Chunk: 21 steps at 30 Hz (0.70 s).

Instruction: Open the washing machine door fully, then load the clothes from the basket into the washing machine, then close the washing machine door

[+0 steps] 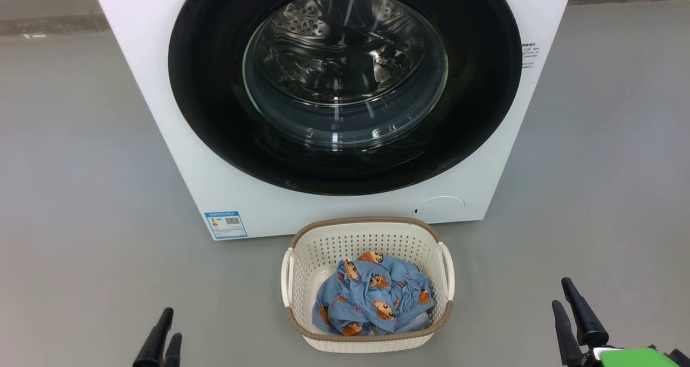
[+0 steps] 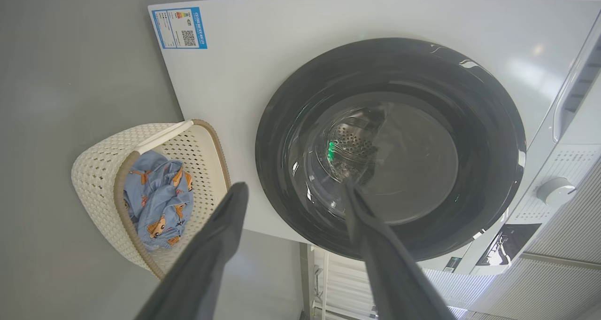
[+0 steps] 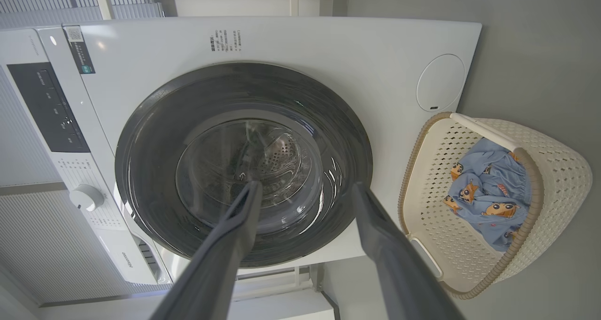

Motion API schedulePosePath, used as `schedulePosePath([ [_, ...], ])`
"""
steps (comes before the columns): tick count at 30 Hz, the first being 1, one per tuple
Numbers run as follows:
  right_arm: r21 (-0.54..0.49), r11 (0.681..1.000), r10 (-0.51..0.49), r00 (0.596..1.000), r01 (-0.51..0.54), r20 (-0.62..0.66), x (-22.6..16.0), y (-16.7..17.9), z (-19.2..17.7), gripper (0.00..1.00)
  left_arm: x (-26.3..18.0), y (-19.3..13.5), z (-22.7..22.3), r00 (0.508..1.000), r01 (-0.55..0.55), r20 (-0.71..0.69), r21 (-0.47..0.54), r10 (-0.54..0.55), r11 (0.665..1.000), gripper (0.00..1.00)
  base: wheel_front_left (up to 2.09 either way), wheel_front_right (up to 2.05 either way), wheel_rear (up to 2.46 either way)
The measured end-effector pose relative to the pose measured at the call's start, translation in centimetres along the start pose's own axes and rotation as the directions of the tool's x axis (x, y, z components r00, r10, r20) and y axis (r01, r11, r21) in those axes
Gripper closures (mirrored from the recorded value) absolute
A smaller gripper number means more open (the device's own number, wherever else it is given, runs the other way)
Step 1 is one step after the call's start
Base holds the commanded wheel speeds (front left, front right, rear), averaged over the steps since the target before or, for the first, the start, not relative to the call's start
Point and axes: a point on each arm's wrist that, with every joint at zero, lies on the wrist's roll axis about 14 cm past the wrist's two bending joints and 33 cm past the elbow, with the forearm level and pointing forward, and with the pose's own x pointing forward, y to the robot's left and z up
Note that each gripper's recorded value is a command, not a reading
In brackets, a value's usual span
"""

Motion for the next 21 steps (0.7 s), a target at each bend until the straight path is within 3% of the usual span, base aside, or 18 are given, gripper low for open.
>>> schedulePosePath([
  [21,-0.06,0.997,0.05,0.998,-0.048,0.037,0.1,1.6,0.2,0.0,0.2,-1.0,0.1,0.999,0.029,0.033,0.058,-0.031,0.998,0.0,0.0,0.0,0.0],
])
